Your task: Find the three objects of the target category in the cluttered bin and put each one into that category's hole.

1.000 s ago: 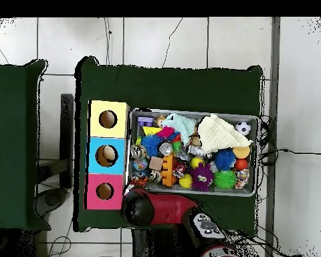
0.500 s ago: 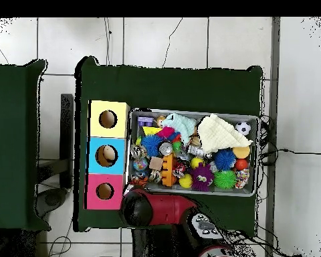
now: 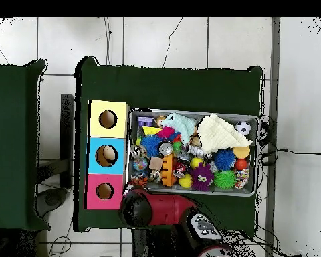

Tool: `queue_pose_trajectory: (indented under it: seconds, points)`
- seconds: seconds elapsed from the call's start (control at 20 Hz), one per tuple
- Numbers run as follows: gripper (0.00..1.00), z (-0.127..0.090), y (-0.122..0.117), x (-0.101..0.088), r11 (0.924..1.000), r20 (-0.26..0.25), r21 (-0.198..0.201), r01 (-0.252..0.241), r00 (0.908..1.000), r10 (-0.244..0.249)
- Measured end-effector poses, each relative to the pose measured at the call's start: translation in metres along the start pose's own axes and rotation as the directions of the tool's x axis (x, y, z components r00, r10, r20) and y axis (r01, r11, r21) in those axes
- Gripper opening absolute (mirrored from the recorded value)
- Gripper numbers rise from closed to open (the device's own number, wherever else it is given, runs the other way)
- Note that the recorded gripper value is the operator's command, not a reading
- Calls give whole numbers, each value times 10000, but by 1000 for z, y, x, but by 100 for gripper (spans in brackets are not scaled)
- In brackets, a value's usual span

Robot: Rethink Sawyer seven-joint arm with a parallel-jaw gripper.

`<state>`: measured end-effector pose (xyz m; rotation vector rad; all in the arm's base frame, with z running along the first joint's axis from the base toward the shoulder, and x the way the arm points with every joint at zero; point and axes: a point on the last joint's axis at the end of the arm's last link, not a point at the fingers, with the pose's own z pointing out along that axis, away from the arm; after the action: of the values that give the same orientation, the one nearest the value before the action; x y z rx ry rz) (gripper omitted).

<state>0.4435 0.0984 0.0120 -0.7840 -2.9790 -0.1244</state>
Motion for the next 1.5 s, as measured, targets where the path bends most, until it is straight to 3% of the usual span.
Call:
queue_pose_trajectory:
  seconds: [0.45, 0.5, 1.5]
  points:
    - [100, 0, 0, 0, 10000, 40, 33, 79, 10000, -79]
    - [0, 0, 0, 0, 10000, 35, 32, 94, 9999, -94]
    - [0, -2, -1, 0, 10000, -50, 50, 81, 10000, -81]
